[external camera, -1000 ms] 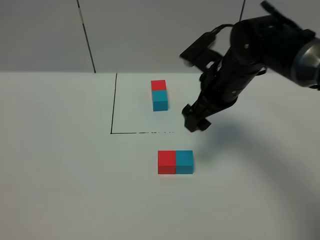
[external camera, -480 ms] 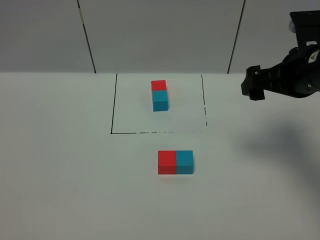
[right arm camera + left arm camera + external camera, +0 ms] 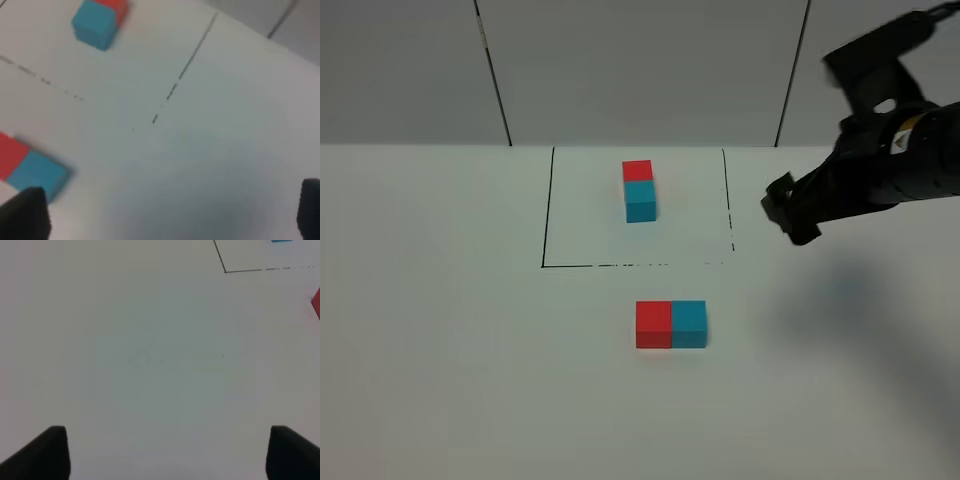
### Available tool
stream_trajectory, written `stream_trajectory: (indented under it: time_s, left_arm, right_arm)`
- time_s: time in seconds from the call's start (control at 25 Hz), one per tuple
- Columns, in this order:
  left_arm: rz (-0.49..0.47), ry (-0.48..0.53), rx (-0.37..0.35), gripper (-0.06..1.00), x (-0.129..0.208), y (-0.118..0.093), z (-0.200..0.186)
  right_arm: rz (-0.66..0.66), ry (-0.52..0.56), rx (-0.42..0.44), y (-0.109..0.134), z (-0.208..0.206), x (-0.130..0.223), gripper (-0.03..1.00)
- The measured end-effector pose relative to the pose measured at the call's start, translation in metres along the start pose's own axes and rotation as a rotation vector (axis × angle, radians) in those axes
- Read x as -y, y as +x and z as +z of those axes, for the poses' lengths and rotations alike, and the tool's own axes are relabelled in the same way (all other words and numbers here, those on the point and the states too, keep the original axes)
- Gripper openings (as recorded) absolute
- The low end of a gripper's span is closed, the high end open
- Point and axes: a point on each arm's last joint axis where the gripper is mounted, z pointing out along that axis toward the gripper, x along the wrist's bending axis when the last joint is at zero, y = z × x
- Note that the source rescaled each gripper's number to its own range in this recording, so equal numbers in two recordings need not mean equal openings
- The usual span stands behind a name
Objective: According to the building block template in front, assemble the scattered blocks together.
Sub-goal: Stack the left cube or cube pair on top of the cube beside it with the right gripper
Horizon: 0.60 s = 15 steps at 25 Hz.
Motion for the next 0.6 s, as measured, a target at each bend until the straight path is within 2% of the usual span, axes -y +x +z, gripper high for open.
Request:
stream_trajectory:
  time_s: [0.12,0.24,0.4,0.6]
  left_arm:
    - [0.000,0.000,0.000,0.68,0.000,0.000,0.000]
    - [0.000,0.000,0.000,0.68,0.000,0.000,0.000]
    - [0.000,0.000,0.000,0.68,0.000,0.000,0.000]
    - [0.000,0.000,0.000,0.68,0.000,0.000,0.000]
  right_arm:
    - [-0.273,0.070,-0.050,0.021,0.014,-0.012,1.00]
    - [-0.467,0.202,-0.135,0.043,0.039,-0.019,1.00]
    - [-0.636,0.334,-0.244,0.068,0.081,-0.020,1.00]
    - [-0.751,0.371,-0.328,0.090,0.128,-0.016,1.00]
